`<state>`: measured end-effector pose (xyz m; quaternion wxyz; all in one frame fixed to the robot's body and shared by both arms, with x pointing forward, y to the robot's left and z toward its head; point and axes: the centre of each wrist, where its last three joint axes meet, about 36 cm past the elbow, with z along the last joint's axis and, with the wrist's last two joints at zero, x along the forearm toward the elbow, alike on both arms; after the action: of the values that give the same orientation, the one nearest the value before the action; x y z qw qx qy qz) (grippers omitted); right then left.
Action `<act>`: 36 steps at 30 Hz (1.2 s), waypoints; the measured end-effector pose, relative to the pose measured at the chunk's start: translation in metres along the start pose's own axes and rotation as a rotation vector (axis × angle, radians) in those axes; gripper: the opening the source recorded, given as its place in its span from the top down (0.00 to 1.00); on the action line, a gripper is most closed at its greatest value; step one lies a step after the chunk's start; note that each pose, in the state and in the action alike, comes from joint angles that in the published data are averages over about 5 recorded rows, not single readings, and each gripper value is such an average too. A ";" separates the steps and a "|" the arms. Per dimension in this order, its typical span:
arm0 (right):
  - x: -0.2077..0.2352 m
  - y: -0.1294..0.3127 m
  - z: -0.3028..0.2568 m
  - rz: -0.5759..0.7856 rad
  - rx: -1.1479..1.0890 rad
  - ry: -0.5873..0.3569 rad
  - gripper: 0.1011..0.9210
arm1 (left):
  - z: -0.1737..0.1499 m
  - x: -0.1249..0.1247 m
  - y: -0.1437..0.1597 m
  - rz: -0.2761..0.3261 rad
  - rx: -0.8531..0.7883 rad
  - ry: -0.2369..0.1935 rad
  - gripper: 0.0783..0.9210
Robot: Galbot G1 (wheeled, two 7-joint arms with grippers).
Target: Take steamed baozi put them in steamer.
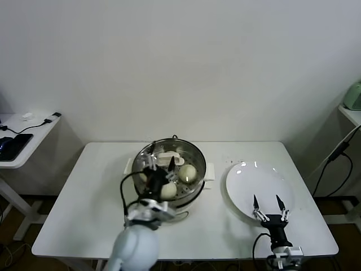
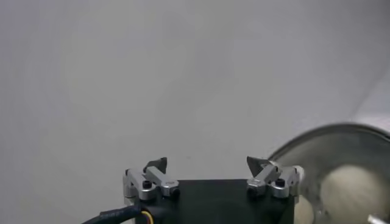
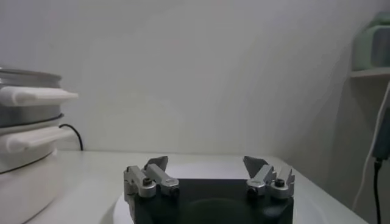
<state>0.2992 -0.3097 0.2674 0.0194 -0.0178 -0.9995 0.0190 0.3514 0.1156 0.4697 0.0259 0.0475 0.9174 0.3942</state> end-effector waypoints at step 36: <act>-0.004 0.000 0.004 0.013 -0.036 0.021 0.12 | 0.250 0.072 0.024 -0.207 0.736 0.184 0.12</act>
<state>0.3030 -0.3102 0.2633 0.0295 -0.0246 -0.9993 0.0011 0.3029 0.3199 0.3150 -0.0357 -0.0746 0.9959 0.0367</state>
